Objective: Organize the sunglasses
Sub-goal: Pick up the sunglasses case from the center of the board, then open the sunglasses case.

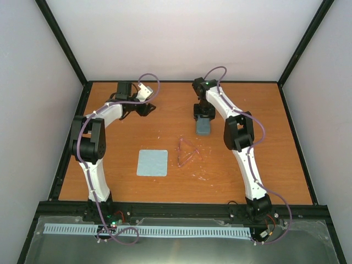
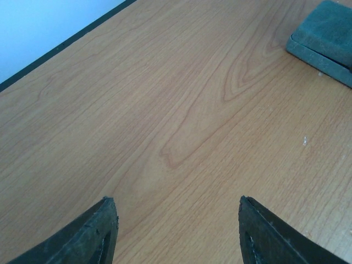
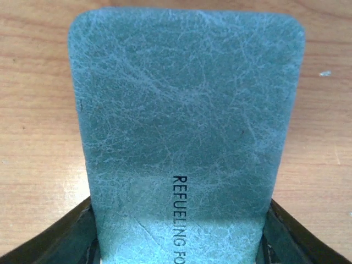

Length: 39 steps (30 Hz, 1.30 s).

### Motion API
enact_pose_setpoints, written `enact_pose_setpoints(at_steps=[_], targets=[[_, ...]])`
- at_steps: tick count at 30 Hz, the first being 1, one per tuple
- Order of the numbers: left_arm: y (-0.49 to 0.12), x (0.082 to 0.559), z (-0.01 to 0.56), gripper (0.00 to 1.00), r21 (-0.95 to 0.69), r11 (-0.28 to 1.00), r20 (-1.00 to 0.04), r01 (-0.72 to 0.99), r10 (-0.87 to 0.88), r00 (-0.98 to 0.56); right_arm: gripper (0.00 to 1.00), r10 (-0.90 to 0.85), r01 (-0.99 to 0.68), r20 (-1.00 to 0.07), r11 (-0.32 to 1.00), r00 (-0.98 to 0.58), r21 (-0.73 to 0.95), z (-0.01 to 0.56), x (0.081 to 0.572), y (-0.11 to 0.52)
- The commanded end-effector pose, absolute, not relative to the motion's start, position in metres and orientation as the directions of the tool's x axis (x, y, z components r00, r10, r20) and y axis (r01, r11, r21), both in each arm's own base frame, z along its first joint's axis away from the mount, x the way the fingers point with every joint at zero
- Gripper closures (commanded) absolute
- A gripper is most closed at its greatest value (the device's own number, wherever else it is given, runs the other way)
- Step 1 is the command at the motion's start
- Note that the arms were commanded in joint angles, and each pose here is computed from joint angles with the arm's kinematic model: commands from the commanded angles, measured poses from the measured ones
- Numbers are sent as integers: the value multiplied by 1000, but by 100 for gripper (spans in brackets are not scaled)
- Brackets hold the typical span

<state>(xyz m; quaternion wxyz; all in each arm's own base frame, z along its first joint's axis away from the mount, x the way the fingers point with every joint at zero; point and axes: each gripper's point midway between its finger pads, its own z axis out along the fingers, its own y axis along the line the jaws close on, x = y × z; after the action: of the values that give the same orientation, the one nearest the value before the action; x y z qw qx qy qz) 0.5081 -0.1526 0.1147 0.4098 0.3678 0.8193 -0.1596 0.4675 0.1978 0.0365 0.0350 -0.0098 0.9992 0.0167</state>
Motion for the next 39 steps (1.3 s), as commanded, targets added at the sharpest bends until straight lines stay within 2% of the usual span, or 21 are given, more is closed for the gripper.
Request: enact_pose_setpoints(at_steps=[1,3,9,13,16,18,21,24,28,31,39], targets=[[-154,509,129,39,56,664,-815,746,462,-350,53,-11,-14,-59,998,-998,55,34,466,201],[-155,509,129,39,57,664,-816,746,461,-348,56,-14,-18,-57,998,-998,58,33,465,201],[-158,508,132,39,46,651,-824,757,453,-340,76,-18,-22,-60,997,-998,71,35,465,203],[-168,505,144,38,2,620,-850,784,414,-325,78,-4,-14,-85,992,-996,128,50,469,208],[-183,497,163,37,-79,558,-880,826,350,-321,78,-17,-59,-159,963,-987,263,80,477,227],[-195,488,180,35,-150,495,-896,856,298,-329,76,-22,-105,-204,908,-979,405,101,476,244],[-211,472,203,33,-244,393,-905,887,237,-354,92,3,-184,-280,747,-960,639,145,470,268],[-222,460,222,30,-318,315,-901,894,194,-389,92,16,-275,-350,584,-937,764,184,458,279],[-230,452,241,29,-396,265,-883,879,151,-444,91,0,-356,-398,446,-917,821,211,443,286],[-235,449,256,29,-414,242,-882,878,131,-452,94,-11,-380,-405,371,-914,847,221,436,291],[-249,448,297,31,-374,194,-912,907,98,-397,97,-7,-407,-433,353,-901,842,232,435,294]])
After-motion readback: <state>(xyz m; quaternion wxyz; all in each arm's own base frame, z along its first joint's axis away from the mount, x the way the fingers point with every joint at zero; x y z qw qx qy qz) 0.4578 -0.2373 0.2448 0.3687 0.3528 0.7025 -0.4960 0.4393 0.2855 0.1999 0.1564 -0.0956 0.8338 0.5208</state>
